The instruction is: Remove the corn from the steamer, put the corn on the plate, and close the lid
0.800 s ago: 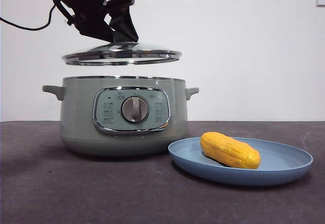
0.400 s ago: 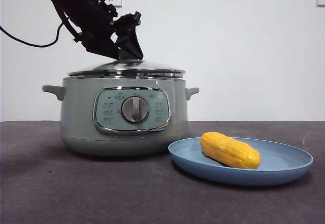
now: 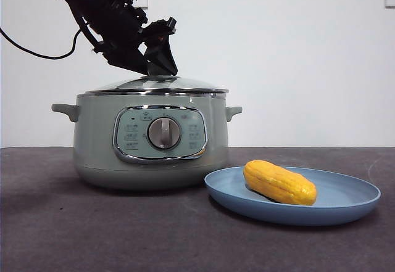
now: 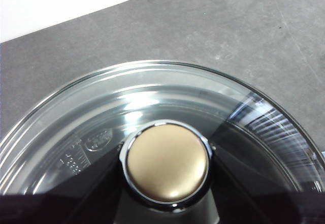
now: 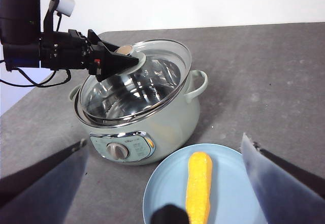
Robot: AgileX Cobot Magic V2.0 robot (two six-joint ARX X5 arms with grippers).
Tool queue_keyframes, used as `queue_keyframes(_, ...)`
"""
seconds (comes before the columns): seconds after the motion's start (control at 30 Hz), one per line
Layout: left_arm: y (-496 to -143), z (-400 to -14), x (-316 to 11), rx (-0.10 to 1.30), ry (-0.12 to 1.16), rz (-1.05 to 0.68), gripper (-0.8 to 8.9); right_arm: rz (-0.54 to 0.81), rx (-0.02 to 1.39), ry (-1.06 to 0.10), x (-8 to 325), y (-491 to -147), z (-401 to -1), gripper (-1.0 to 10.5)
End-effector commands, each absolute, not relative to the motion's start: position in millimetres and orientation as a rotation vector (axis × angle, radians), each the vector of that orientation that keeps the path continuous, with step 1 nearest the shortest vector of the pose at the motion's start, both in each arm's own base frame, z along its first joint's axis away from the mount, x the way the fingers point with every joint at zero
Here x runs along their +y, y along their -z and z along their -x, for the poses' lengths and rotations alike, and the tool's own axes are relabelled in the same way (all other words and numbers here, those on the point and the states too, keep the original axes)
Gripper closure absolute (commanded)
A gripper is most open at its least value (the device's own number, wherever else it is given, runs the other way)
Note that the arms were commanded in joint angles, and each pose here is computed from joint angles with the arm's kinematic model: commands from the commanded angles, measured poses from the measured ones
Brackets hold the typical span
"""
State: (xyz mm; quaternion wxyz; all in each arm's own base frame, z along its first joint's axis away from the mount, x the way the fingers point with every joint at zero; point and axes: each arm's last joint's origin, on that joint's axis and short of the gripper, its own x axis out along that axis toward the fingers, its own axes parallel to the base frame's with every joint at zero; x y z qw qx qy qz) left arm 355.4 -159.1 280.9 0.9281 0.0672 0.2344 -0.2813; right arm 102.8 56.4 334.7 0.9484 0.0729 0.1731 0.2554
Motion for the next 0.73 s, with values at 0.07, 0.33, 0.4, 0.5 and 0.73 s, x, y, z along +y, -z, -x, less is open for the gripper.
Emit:
queue_keyframes(0.07,-279.7,-353.3,-159.6,0.512,0.577,-0.138,8.22,-0.139,0.349,-0.518,56.7,-333.0,-103.2,4.4)
queue_keyframes(0.33,-273.0,-349.4,-157.9,0.595,0.576,-0.149,8.22,-0.124,0.345,-0.52,56.7,-333.0,-103.2,4.4)
queue_keyframes(0.4,-271.9,-348.7,-157.6,0.609,0.575,-0.151,8.22,-0.124,0.345,-0.521,56.7,-333.0,-103.2,4.4)
queue_keyframes(0.5,-271.1,-348.1,-157.4,0.62,0.575,-0.152,8.22,-0.124,0.346,-0.521,56.7,-332.9,-103.2,4.4)
queue_keyframes(0.73,-268.8,-346.8,-156.2,0.647,0.56,-0.168,8.22,-0.121,0.346,-0.522,56.7,-332.9,-103.1,4.4)
